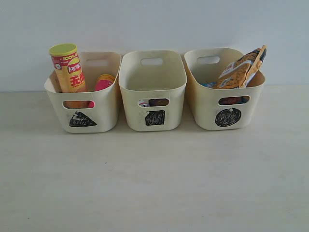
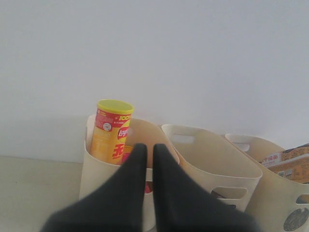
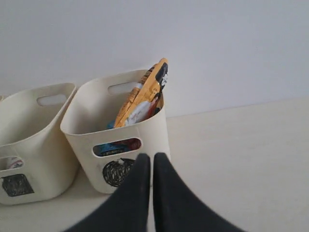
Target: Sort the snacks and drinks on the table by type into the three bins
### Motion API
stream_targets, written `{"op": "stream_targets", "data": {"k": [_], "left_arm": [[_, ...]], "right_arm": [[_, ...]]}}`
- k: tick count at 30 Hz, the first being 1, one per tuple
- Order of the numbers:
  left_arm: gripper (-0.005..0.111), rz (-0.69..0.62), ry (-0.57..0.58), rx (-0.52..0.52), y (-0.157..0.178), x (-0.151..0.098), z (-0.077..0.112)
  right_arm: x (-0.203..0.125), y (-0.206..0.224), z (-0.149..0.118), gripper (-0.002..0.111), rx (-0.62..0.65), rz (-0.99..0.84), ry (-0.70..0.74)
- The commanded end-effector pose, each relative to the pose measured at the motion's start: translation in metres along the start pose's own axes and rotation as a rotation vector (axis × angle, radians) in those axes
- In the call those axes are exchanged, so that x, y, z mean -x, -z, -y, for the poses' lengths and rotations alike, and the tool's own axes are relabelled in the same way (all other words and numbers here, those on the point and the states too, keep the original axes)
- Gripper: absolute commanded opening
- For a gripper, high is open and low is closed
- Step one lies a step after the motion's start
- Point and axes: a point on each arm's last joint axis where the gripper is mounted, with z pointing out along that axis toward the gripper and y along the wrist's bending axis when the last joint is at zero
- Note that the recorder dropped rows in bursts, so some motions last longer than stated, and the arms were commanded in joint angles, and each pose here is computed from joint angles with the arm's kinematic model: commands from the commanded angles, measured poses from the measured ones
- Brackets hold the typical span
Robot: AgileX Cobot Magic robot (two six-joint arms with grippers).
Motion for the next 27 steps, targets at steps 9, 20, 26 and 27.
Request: {"op": "stream_targets", "data": {"k": [9,20,26,27], "left_arm": [[0.004,0.000,-0.004,0.001,0.003,0.000,0.000],[0.004,-0.009,0.037,0.002,0.003,-0.001,-0.001],[0.004,-0.009,0.037,0.002,0.003,-0.001,-0.001],[0.004,-0.009,0.037,0.002,0.003,-0.001,-0.001]], "right_arm": [[-0.017,0.066,0.011,0.000,-0.133,0.257,-0.059],[-0.018,0.066,0.011,0.000,-0.133,0.256,-0.061],[-0.018,0.066,0.011,0.000,-0.133,0.256,-0.061],[-0.018,0.066,0.011,0.000,-0.133,0.256,-0.061]]}}
